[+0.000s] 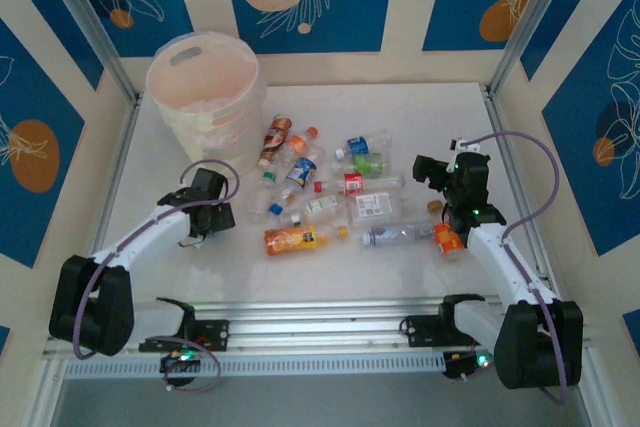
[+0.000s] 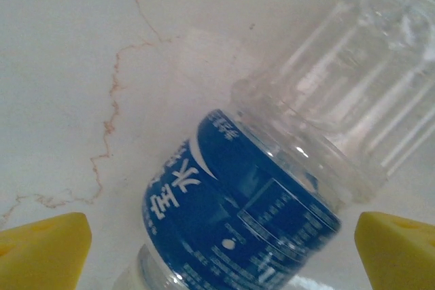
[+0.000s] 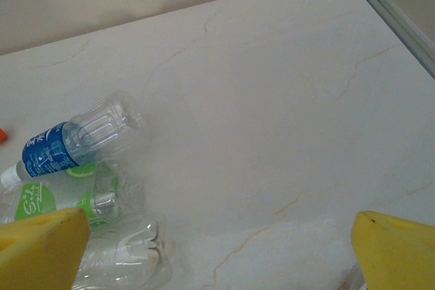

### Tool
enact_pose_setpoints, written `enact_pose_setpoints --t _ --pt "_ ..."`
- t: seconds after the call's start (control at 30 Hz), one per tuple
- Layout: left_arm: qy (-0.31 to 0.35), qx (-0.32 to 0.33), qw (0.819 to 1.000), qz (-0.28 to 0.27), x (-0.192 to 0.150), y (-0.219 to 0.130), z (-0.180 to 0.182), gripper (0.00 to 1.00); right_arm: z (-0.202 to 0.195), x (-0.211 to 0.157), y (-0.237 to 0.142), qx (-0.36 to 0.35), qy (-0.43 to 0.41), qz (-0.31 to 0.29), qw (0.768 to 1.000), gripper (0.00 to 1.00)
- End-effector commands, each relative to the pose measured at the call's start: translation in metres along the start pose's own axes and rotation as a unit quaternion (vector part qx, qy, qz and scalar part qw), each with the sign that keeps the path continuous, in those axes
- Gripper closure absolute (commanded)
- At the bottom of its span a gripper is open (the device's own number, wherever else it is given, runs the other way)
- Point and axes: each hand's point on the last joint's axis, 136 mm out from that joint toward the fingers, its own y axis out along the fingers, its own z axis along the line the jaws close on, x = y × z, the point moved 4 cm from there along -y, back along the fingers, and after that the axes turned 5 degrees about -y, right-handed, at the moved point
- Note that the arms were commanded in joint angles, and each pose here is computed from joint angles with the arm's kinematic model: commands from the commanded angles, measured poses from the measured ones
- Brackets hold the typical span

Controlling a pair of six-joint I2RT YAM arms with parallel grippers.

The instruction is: Put the plastic bottles in the bin

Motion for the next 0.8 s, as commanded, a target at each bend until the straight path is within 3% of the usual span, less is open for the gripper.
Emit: enact_pose_setpoints --t 0.0,0.3,0.77 --pt "-0.04 0.017 0.999 -0.004 0.0 0.008 0.009 0.01 0.003 0.009 -0.005 0.002 -0.011 -0.016 1.0 0.01" --pt "-0.073 0.011 0.997 0.001 -0.002 0.02 0.012 0.15 0.005 0.01 -0.006 0.003 -0.018 -0.015 1.0 0.01" --pt "-0.089 -0.004 0.996 0.017 0.002 0.043 0.003 0.1 0.007 0.012 -0.009 0.004 -0.027 -0.017 0.999 0.01"
